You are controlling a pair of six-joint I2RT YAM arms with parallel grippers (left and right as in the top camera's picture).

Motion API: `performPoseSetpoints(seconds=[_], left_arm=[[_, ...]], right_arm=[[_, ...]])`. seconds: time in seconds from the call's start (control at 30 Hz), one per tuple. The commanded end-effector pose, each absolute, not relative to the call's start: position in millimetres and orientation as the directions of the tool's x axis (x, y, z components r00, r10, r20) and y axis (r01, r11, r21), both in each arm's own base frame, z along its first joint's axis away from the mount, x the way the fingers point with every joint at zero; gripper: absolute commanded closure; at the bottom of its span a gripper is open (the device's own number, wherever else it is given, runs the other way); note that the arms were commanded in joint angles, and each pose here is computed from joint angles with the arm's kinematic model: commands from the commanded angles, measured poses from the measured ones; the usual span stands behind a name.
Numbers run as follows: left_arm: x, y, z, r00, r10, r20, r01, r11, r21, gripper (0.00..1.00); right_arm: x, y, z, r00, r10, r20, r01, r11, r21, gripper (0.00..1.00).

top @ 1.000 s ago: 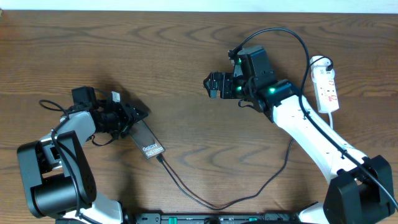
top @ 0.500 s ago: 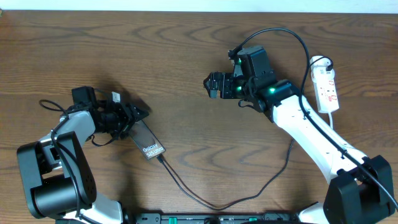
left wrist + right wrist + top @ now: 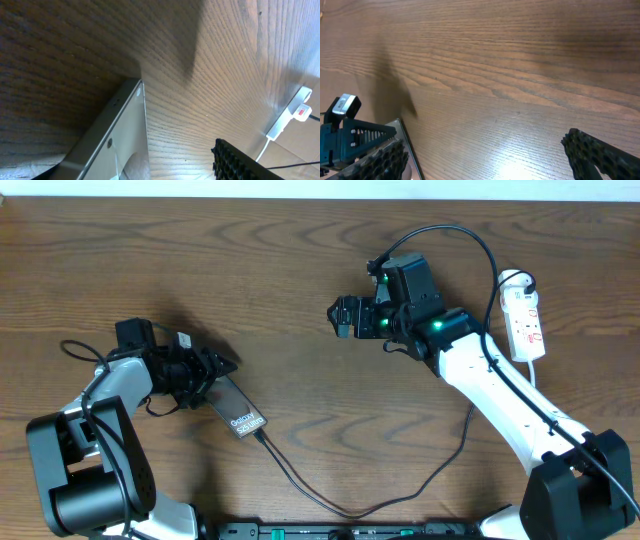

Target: Plug charger to phone and switch on socket

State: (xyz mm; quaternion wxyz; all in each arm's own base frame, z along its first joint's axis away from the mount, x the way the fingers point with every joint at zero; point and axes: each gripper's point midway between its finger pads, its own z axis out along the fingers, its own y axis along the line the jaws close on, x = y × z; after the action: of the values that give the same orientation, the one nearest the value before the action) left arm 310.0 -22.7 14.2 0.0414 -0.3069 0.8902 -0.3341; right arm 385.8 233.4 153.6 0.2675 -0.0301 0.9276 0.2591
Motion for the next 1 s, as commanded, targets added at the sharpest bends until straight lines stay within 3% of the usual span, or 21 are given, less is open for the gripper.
performPoseSetpoints(seconds=[0.0, 0.3, 0.97], left_arm=[[266.0, 4.0, -37.3, -0.760, -0.624, 0.184, -0.642, 0.674, -0.366, 0.30], [253.6, 10.8, -41.1, -0.745, -0.637, 0.199, -0.665, 0.687, -0.293, 0.30], [250.7, 11.4, -41.4, -0.743, -0.637, 0.206, -0.668, 0.689, -0.282, 0.29]], right_arm=[[387.4, 231.0, 159.8, -0.843, 0.078, -0.532, -0.207, 0.866, 0.456, 0.01], [387.3, 231.0, 159.8, -0.844, 0.078, -0.531, -0.207, 0.866, 0.456, 0.01], [386.7, 232.0, 160.0, -0.845, 0.077, -0.529, -0.210, 0.863, 0.460, 0.01]])
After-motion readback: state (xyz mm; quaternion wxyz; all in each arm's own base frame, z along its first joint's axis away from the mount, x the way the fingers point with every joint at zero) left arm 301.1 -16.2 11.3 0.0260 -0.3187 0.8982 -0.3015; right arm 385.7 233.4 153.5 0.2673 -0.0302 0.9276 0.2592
